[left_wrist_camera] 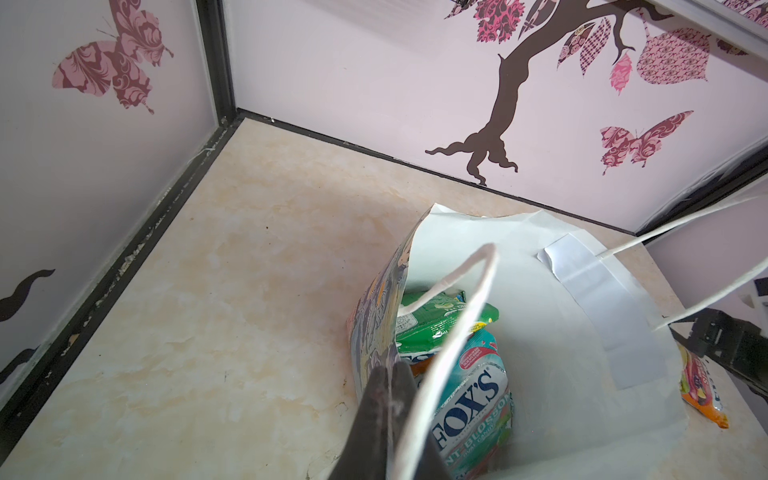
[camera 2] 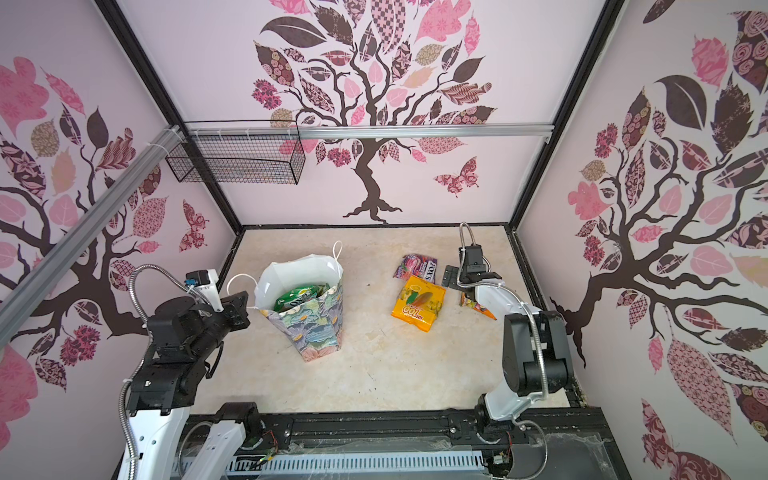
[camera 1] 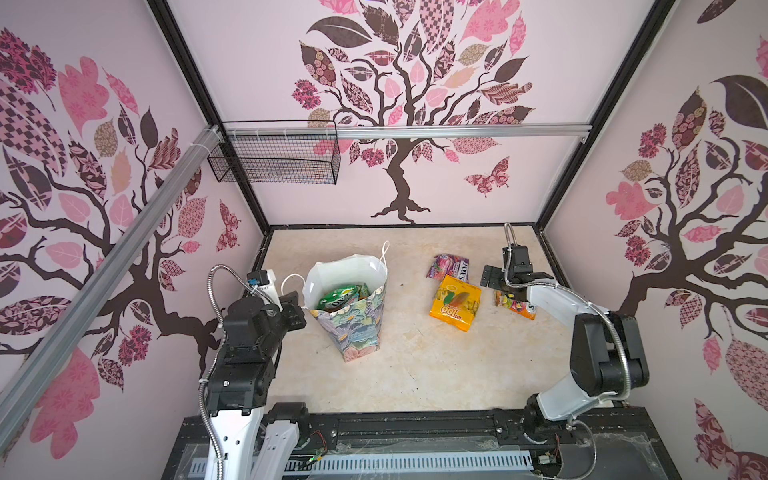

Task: Place the snacks into the paper bag
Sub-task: 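Move the right gripper past the yellow bag over the pink-orange FOX'S Fruits bag, then lower the right gripper onto the FOX'S Fruits bag edge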

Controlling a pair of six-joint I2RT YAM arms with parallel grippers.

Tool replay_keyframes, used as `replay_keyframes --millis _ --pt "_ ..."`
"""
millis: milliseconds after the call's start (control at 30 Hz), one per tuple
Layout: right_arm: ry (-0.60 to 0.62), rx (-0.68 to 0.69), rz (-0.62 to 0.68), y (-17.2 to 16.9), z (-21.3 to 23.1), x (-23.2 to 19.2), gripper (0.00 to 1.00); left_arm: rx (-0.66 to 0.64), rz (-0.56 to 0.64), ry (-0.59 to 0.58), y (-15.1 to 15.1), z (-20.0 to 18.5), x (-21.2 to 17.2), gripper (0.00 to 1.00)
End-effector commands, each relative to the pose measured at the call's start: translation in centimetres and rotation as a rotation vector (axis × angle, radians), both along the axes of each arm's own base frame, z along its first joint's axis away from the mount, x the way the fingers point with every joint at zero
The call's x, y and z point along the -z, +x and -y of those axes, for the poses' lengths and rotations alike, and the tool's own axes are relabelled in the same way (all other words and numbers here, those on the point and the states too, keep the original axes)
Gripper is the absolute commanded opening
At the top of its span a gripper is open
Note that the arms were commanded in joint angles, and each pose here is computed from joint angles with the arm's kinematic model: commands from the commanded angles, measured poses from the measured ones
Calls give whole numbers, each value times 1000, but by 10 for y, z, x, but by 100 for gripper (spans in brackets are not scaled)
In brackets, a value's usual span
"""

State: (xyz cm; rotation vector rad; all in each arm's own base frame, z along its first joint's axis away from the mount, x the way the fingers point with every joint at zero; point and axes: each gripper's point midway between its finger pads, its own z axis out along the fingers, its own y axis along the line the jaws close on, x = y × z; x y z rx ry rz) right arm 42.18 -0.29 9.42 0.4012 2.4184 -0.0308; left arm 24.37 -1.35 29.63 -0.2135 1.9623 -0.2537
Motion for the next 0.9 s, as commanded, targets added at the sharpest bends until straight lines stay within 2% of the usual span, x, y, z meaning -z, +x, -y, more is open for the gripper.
replay_keyframes --millis 0,67,167,233,500,667,867 --pt "-1 49 -25 14 23 11 100 4 23 -3 1 1 -3 9" --pt "46 57 -43 20 27 16 100 16 27 -13 2 3 -3 9" --pt "0 64 -73 20 35 20 99 15 26 -13 2 3 -3 9" --pt "16 69 -85 15 36 27 100 9 27 -6 1 2 -3 9" --pt "143 29 -145 -7 16 53 100 4 21 -1 0 0 -2 9" --pt "215 2 -122 -18 2 42 100 4 21 -1 0 0 -2 9" --pt "363 -42 -100 -42 -23 41 100 0 16 3 0 0 0 9"
